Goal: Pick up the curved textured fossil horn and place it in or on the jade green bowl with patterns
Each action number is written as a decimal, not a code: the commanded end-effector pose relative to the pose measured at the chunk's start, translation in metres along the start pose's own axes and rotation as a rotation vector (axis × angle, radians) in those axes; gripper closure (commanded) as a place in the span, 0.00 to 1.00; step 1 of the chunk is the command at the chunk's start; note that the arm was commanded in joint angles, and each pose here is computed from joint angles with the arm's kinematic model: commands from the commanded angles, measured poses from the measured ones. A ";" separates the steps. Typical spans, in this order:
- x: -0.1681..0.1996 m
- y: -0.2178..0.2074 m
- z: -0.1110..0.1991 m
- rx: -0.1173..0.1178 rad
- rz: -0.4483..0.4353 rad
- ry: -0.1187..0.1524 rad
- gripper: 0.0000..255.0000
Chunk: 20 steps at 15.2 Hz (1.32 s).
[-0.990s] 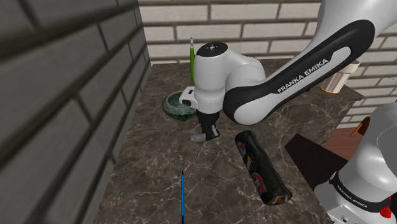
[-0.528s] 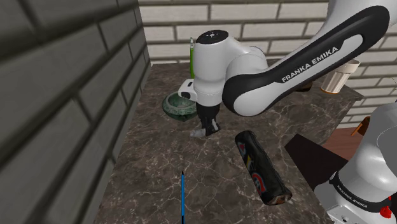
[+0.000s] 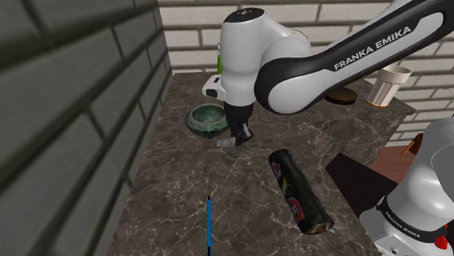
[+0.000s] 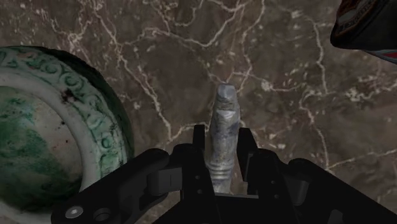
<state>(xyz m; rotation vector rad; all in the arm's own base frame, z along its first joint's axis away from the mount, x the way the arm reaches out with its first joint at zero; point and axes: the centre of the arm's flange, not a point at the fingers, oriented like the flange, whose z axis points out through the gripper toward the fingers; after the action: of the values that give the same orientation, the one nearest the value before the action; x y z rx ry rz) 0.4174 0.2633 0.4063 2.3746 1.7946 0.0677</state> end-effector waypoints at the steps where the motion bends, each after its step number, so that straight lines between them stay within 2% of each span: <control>1: -0.001 0.001 -0.010 0.000 0.000 0.000 1.00; 18: -0.006 0.015 -0.099 0.000 0.000 0.000 1.00; 20: -0.004 0.028 -0.098 0.000 0.000 0.000 1.00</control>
<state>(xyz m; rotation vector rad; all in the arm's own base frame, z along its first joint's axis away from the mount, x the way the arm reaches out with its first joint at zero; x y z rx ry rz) 0.4237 0.2619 0.5062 2.3745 1.7947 0.0680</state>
